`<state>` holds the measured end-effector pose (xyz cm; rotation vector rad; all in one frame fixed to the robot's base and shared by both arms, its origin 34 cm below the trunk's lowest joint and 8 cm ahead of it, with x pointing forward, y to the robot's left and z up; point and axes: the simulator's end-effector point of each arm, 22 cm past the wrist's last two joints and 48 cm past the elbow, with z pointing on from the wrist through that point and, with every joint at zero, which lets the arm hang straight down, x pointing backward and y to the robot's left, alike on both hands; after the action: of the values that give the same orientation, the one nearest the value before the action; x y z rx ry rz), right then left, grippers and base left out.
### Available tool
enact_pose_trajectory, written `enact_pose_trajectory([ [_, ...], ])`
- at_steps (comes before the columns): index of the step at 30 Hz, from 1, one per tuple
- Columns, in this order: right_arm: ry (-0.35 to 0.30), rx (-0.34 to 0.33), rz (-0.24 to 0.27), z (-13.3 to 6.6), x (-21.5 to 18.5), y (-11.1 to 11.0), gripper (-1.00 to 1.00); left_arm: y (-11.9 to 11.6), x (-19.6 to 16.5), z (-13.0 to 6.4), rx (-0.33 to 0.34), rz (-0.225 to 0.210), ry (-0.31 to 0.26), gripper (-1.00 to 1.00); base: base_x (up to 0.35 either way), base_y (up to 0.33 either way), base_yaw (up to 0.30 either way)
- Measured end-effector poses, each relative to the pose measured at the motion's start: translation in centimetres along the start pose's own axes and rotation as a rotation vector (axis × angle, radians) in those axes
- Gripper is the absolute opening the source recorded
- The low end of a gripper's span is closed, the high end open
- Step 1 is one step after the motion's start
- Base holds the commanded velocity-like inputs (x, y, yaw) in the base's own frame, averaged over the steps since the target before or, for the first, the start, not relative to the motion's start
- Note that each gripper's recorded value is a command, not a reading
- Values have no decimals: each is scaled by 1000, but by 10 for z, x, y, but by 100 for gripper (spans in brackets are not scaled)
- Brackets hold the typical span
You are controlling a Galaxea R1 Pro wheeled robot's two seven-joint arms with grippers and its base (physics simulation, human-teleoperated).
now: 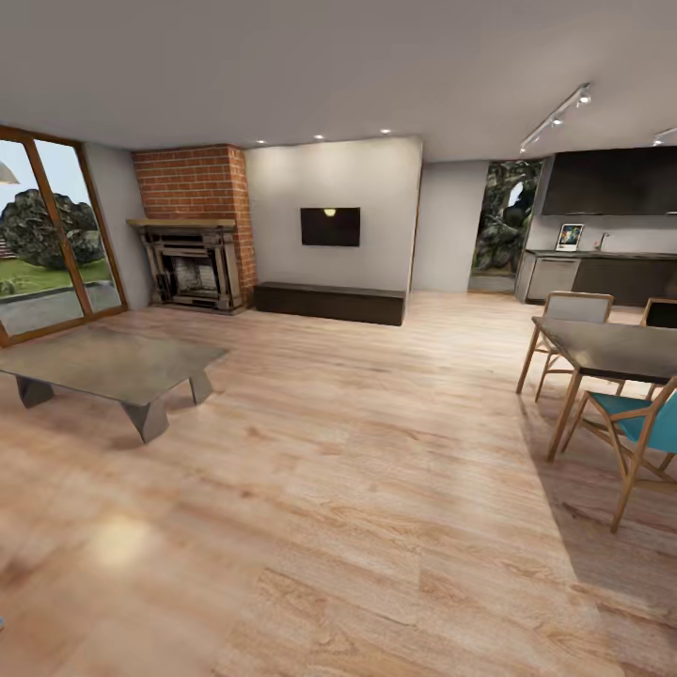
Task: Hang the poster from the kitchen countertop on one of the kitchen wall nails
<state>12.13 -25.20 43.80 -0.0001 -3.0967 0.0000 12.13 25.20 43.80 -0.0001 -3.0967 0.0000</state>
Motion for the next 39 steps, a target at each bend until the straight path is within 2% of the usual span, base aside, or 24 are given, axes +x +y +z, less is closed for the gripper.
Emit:
enact_pose_trajectory([
  [4, -48, 9, 3, -1, -27, -6, 100, -16, 3, 0, 21, 1, -8, 100, 0, 0, 0],
  [8, -68, 9, 4, -1, -43, -6, 100, -16, -2, 0, 21, 1, -19, 100, 0, 0, 0],
  [23, -77, 13, 4, -2, -49, -10, 100, -17, -4, 0, 22, 0, -26, 100, 0, 0, 0],
  [32, -230, 65, 4, -13, -125, -50, 100, 23, -36, -3, -27, -7, -122, 100, 4, 0, 0],
  [33, -321, 72, 2, -23, -170, -55, 100, 42, -69, -8, -51, -6, -200, 100, 111, 0, 0],
  [34, -494, 75, -6, -52, -247, -55, 100, 44, -133, -23, -54, -2, -344, 100, 152, 0, 0],
  [35, -633, 75, -12, -85, -305, -54, 100, 43, -216, -57, -55, 3, -535, 100, 189, 0, 0],
  [36, -629, 76, -11, -84, -303, -55, 100, 42, -275, -94, -55, 7, -682, 100, 242, 0, 0],
  [37, -630, 77, -12, -84, -303, -55, 100, 44, -264, -87, -57, 3, -657, 100, 261, 0, 0],
  [39, -630, 77, -13, -84, -302, -56, 100, 46, -259, -84, -59, -2, -648, 100, 283, 0, 0],
])
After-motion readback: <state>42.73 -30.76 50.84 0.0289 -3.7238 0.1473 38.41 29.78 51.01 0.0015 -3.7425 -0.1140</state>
